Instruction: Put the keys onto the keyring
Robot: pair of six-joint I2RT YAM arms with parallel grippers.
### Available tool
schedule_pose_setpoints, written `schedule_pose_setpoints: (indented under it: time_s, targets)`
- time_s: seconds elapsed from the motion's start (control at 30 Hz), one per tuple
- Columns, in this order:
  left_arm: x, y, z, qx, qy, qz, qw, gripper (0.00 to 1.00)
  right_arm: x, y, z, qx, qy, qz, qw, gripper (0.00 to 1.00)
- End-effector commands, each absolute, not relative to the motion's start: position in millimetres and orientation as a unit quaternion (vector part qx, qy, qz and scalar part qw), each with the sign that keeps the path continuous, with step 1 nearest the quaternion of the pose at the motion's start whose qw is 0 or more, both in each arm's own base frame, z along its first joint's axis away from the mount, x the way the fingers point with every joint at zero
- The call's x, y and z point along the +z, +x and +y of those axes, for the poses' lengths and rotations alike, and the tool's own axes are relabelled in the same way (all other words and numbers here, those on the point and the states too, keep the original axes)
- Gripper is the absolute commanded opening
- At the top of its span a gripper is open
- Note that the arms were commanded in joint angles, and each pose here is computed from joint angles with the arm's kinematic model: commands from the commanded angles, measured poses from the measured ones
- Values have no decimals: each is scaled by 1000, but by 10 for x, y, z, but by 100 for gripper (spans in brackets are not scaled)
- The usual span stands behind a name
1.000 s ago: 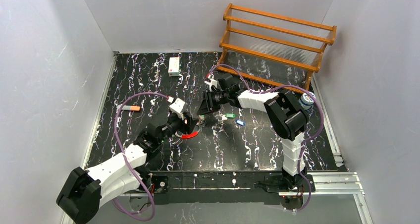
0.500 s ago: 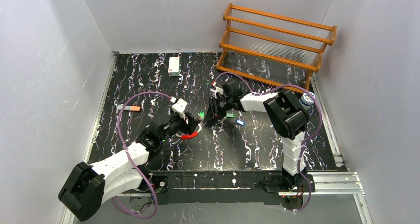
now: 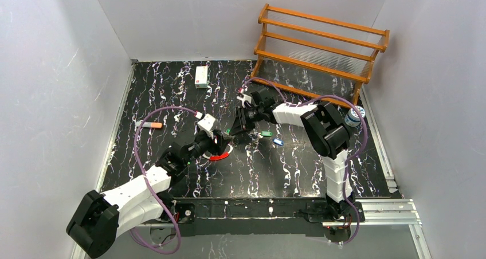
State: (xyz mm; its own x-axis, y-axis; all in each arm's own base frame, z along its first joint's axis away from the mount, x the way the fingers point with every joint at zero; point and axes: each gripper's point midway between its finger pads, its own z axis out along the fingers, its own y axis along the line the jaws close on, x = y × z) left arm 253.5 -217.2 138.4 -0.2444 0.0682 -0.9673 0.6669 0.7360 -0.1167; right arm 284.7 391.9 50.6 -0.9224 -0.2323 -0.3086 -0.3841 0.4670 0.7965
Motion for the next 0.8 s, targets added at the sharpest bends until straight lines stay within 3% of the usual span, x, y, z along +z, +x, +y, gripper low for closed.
schedule_pose_setpoints:
  time_s: [0.0,0.27,0.77]
  targets:
    - [1363,2509,-2149,-264,249,740,566,52,685,2977,4095,507,-194,835,87,26]
    - [1331,2501,-2154,-264,252,743,561,52,671,3030,4053,491,-202,841,100,28]
    - [1062,2443,-2377,-275,348,735,514,48,542,2850,3290,476,-159,859,104,36]
